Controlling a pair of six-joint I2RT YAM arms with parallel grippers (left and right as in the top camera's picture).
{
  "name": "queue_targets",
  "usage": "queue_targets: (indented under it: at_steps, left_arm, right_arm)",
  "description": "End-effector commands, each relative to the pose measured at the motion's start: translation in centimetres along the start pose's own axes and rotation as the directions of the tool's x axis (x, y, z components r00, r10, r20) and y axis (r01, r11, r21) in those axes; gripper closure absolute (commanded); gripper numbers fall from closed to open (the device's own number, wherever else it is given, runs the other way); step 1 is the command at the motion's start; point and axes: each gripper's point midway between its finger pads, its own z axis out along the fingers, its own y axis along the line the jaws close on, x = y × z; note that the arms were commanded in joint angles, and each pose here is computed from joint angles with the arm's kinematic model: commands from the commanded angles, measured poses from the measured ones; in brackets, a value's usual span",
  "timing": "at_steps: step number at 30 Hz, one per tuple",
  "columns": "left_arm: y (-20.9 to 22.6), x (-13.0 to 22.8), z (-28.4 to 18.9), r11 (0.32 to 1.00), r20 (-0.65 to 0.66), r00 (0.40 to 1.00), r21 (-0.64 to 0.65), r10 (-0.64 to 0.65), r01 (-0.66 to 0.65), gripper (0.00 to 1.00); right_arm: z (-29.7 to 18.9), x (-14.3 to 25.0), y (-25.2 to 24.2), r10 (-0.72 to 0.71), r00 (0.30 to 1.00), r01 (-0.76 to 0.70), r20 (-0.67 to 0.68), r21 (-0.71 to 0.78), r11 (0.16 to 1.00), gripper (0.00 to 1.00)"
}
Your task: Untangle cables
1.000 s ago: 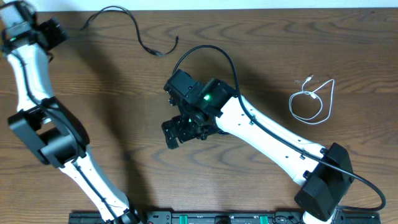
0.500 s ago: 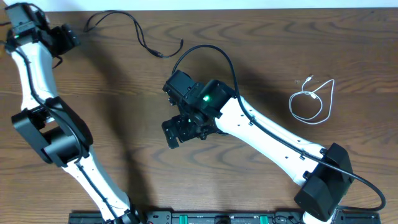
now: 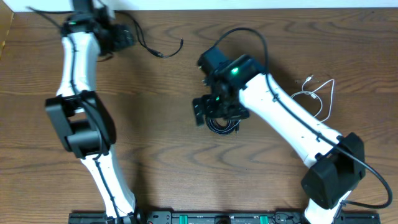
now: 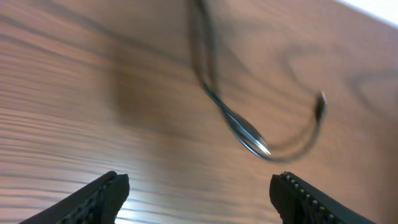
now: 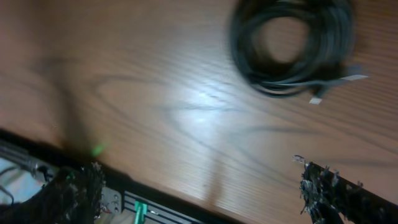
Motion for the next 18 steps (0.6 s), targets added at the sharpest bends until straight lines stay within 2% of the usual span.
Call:
queue_targets:
  at_steps: [1, 3, 7, 14, 18]
  left_arm:
    - [-3.4, 2.9, 0.8, 0.999, -0.069, 0.997, 0.041, 0.019, -0.016, 0.22]
    - [-4.5, 4.7, 2.1, 0.999, -0.113, 0.993, 0.044, 0.030, -0.025, 0.22]
    - [-4.6, 6.4, 4.3, 0.998, -0.138, 0.989, -0.052, -0.043, 0.036, 0.23]
    - [-5.7, 5.7, 7.3, 0.999, -0.086, 0.996, -0.026, -0.027, 0.025, 0.23]
    - [-4.9, 6.4, 9.2, 0.980, -0.096, 0.976, -0.050, -0.195, 0.191, 0.22]
  right_arm:
    - [-0.6, -0.4, -1.6, 0.030, 1.000, -0.030, -0.002, 0.011, 0.999, 0.01]
    - [-0.7, -0.4, -2.0, 0.044, 0.999, -0.044, -0.006, 0.014, 0.999, 0.01]
    - [-0.7, -0.4, -2.1, 0.046, 0.999, -0.046, -0.007, 0.014, 0.999, 0.01]
    - [-0.6, -0.1, -1.6, 0.031, 0.999, -0.031, -0.013, 0.016, 0.999, 0.01]
    - [-0.5, 0.0, -1.3, 0.020, 1.000, -0.020, -0.010, 0.014, 1.000, 0.01]
